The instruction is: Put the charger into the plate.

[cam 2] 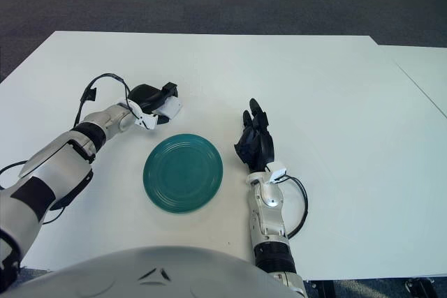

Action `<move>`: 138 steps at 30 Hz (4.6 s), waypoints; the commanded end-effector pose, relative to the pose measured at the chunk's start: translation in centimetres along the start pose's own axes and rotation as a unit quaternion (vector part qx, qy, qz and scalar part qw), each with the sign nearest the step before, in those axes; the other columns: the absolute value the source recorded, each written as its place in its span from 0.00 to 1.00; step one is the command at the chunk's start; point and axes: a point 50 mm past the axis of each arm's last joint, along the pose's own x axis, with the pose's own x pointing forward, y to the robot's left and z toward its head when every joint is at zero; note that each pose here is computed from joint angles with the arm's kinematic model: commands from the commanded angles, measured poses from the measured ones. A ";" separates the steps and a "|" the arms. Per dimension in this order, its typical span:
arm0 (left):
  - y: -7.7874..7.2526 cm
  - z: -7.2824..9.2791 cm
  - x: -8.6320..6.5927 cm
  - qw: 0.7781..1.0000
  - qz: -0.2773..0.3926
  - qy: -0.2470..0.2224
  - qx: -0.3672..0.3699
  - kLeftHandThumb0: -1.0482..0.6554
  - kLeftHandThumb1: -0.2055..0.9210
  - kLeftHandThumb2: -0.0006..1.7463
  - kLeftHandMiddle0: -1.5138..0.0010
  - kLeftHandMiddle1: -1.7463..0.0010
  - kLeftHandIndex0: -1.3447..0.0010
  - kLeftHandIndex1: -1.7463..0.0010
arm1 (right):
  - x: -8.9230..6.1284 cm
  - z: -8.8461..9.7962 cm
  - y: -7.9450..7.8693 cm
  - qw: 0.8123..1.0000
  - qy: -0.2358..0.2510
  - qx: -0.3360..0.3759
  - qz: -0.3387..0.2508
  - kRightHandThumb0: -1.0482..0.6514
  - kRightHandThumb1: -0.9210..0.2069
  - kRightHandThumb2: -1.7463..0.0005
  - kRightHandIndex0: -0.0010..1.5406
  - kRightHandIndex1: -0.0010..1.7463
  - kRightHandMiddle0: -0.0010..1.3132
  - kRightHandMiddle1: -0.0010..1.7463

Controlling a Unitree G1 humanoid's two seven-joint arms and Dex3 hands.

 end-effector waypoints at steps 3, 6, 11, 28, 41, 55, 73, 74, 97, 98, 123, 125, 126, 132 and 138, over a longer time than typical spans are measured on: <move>-1.9 -0.3 -1.0 0.999 -0.040 -0.010 -0.016 0.37 0.62 0.63 0.32 0.00 0.65 0.00 | -5.8 -5.8 -4.0 0.982 0.167 0.000 -0.083 0.07 0.00 0.46 0.07 0.00 0.00 0.17; -0.6 -0.5 -0.7 0.999 -0.020 -0.017 -0.035 0.37 0.60 0.64 0.31 0.00 0.64 0.00 | -5.7 -5.9 -3.9 0.982 0.167 0.001 -0.083 0.07 0.00 0.45 0.07 0.00 0.00 0.17; 2.9 -0.2 0.2 0.995 0.048 -0.047 -0.079 0.37 0.60 0.64 0.30 0.00 0.64 0.00 | -5.6 -6.1 -3.8 0.982 0.170 0.009 -0.082 0.06 0.00 0.46 0.07 0.00 0.00 0.17; 12.4 -0.4 -3.6 0.957 0.206 -0.163 -0.124 0.37 0.60 0.64 0.31 0.00 0.64 0.00 | -4.9 -6.7 -2.9 0.982 0.174 0.019 -0.068 0.05 0.00 0.46 0.05 0.00 0.00 0.12; 12.4 2.2 -6.8 0.946 0.208 -0.227 -0.101 0.36 0.56 0.67 0.31 0.00 0.62 0.00 | -4.5 -7.2 -2.3 0.983 0.172 0.015 -0.068 0.07 0.00 0.45 0.06 0.00 0.00 0.14; 9.9 4.4 -8.8 0.942 0.163 -0.280 -0.084 0.34 0.47 0.74 0.29 0.00 0.56 0.00 | -4.4 -7.4 -2.0 0.983 0.172 0.014 -0.063 0.07 0.00 0.44 0.05 0.00 0.00 0.13; 6.4 7.3 -11.6 0.944 0.089 -0.308 -0.071 0.34 0.45 0.76 0.27 0.00 0.54 0.00 | -4.5 -7.4 -1.8 0.983 0.170 0.010 -0.062 0.07 0.00 0.45 0.06 0.00 0.00 0.17; 6.3 7.4 -11.6 0.944 0.086 -0.309 -0.072 0.34 0.45 0.76 0.27 0.00 0.54 0.00 | -4.5 -7.4 -1.7 0.984 0.169 0.010 -0.062 0.07 0.00 0.45 0.06 0.00 0.00 0.17; 0.0 8.6 -11.5 0.946 -0.020 -0.318 -0.061 0.33 0.40 0.80 0.30 0.00 0.51 0.00 | -4.6 -6.8 -1.3 0.984 0.165 0.010 -0.063 0.05 0.00 0.48 0.07 0.00 0.00 0.18; -0.1 8.6 -11.4 0.946 -0.023 -0.318 -0.061 0.33 0.40 0.80 0.30 0.00 0.51 0.00 | -4.7 -6.8 -1.3 0.984 0.165 0.010 -0.063 0.05 0.00 0.48 0.07 0.00 0.00 0.17; -1.4 8.5 -11.1 0.939 -0.098 -0.321 -0.070 0.52 0.52 0.66 0.51 0.02 0.62 0.04 | -4.7 -6.5 -0.8 0.983 0.166 0.006 -0.074 0.04 0.00 0.47 0.06 0.00 0.00 0.17; -1.3 8.4 -11.1 0.940 -0.102 -0.320 -0.068 0.40 0.74 0.44 0.51 0.01 0.67 0.10 | -4.7 -6.5 -0.8 0.983 0.165 0.004 -0.076 0.04 0.00 0.47 0.06 0.00 0.00 0.18; -1.3 8.4 -11.1 0.940 -0.104 -0.318 -0.068 0.29 0.83 0.35 0.54 0.01 0.73 0.15 | -4.7 -6.5 -0.8 0.983 0.166 0.002 -0.075 0.04 0.00 0.47 0.06 0.00 0.00 0.18; -1.2 8.2 -11.0 0.941 -0.118 -0.310 -0.067 0.06 0.98 0.30 0.83 0.10 0.88 0.30 | -4.7 -6.5 -0.8 0.983 0.168 -0.003 -0.075 0.04 0.00 0.47 0.08 0.01 0.00 0.20; -1.4 8.1 -10.9 0.943 -0.122 -0.302 -0.062 0.01 1.00 0.37 0.85 0.43 0.95 0.44 | -4.5 -6.2 -0.5 0.985 0.157 0.001 -0.072 0.04 0.00 0.47 0.09 0.01 0.00 0.20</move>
